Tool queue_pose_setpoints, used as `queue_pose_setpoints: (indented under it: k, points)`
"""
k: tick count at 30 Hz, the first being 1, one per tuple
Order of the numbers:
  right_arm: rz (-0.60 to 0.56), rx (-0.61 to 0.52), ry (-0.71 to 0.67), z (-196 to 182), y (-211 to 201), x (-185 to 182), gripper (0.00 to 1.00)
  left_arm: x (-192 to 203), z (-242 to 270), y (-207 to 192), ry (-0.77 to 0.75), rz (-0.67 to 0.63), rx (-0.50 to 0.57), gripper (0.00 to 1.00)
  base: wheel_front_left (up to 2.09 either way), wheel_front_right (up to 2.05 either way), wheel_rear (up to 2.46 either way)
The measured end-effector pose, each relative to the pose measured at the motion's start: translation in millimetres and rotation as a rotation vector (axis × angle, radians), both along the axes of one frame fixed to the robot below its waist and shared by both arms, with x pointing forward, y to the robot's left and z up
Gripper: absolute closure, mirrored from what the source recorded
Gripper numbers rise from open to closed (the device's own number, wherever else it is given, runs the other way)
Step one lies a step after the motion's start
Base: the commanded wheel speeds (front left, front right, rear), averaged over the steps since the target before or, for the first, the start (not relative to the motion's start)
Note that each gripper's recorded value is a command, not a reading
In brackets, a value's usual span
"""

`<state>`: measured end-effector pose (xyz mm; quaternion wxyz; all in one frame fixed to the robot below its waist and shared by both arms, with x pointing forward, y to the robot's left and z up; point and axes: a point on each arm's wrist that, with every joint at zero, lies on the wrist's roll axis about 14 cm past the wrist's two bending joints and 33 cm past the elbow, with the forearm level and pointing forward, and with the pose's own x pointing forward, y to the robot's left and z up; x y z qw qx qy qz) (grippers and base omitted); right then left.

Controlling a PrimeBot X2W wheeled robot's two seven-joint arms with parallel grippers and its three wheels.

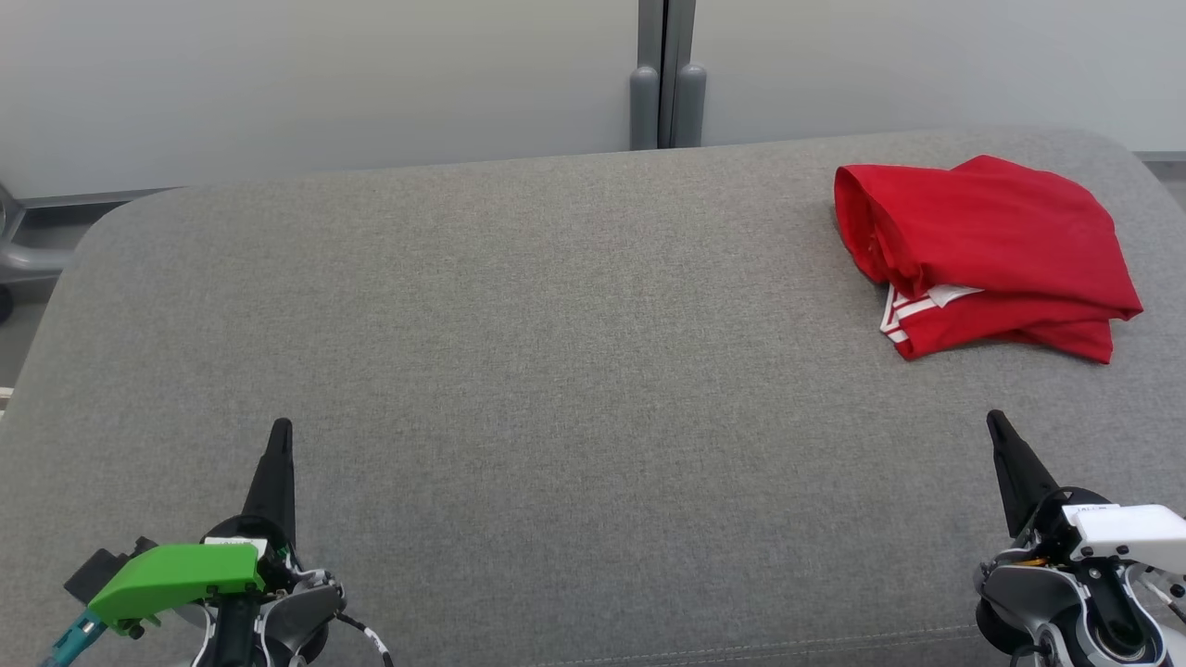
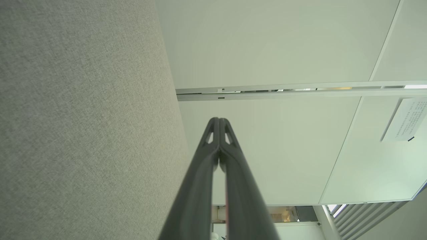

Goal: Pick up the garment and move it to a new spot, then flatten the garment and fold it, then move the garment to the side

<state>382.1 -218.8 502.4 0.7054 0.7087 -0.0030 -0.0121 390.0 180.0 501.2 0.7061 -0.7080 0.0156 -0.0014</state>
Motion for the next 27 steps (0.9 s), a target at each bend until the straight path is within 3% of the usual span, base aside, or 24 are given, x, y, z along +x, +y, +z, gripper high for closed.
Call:
queue_pose_setpoints:
  k: [27]
  points:
    - [0.0, 0.0, 0.0, 0.0, 0.0, 0.0, 1.0, 0.0, 0.0, 0.1, 0.0, 0.0, 0.0, 1.0, 0.0, 0.0, 0.0]
